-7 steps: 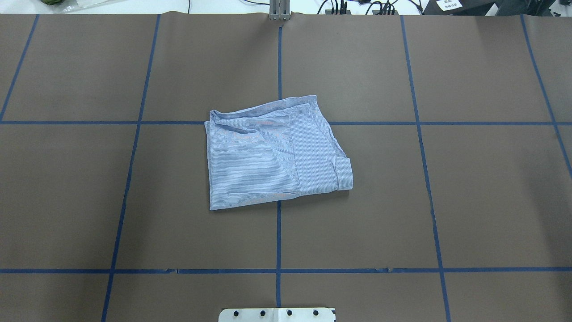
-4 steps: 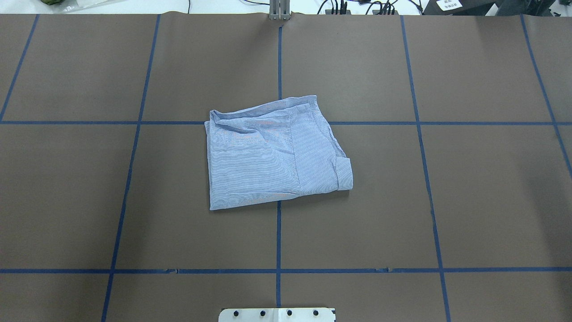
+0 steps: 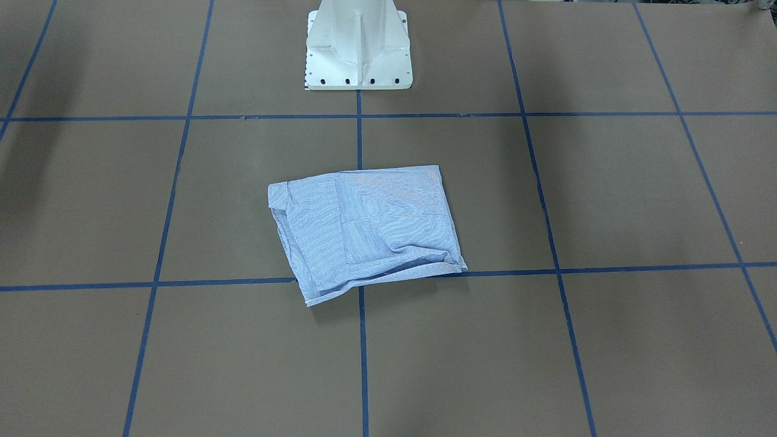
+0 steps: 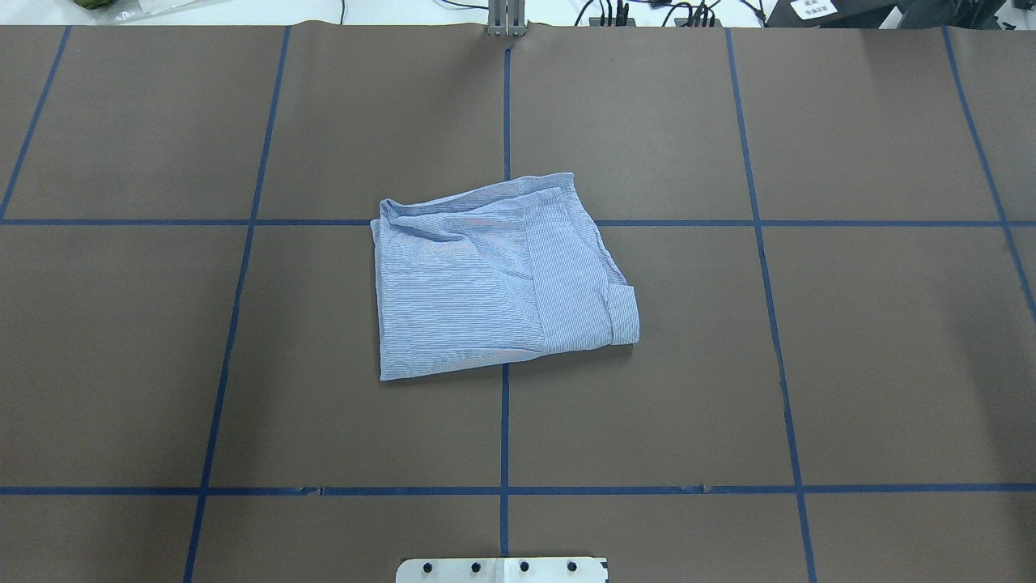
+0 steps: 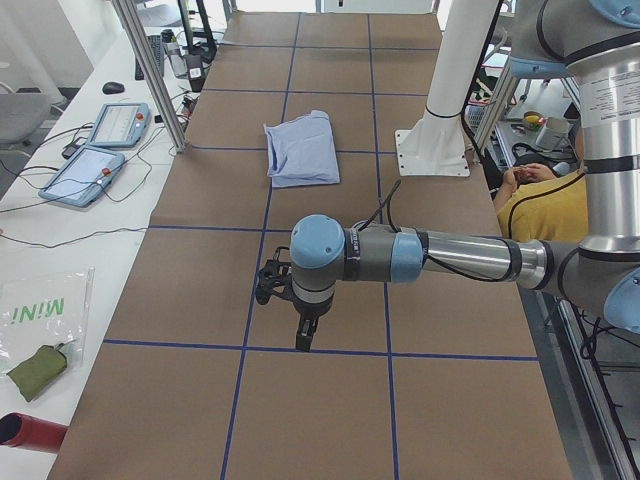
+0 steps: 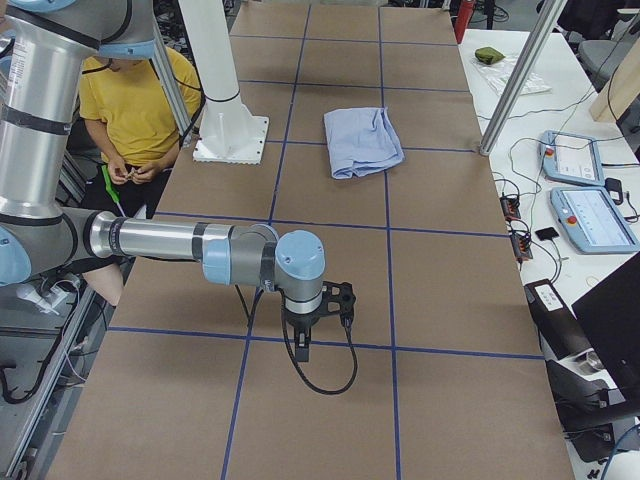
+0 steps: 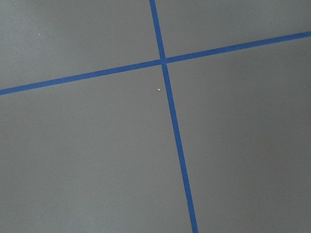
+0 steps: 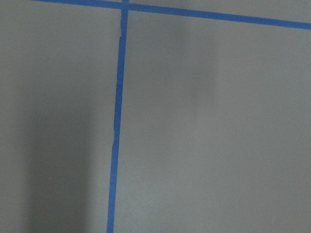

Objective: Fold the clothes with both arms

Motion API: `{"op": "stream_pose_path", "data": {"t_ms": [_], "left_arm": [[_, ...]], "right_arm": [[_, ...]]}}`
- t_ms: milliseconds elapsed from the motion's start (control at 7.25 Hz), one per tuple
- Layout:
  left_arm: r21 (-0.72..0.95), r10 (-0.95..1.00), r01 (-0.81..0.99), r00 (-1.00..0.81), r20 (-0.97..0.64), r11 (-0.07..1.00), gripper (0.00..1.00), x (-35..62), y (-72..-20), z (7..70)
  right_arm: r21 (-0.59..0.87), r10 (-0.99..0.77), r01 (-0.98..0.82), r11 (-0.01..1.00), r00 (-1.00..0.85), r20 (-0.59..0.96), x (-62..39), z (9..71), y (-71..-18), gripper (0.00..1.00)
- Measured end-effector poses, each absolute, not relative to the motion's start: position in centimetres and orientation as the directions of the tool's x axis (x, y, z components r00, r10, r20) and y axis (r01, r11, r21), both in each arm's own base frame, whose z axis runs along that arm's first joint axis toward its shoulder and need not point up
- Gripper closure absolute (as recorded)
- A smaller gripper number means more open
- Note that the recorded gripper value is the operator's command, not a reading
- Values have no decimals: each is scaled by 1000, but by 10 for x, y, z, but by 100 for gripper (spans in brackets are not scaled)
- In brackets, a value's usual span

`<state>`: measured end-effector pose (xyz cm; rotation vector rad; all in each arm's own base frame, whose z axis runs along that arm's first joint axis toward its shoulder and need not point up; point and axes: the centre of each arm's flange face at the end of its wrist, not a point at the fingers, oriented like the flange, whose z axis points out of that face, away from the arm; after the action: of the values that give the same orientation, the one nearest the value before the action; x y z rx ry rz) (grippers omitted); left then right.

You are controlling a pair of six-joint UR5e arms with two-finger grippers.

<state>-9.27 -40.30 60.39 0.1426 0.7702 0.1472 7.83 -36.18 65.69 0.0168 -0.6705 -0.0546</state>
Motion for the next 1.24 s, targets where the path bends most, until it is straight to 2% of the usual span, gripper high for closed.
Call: {"op": "stream_pose_path", "data": {"t_ms": [1241], "left_arm": [[120, 140, -77, 707, -693, 990, 0, -93, -396, 632]], "right_arm": [[84, -89, 47, 995, 782, 617, 78, 634, -362, 0]]}}
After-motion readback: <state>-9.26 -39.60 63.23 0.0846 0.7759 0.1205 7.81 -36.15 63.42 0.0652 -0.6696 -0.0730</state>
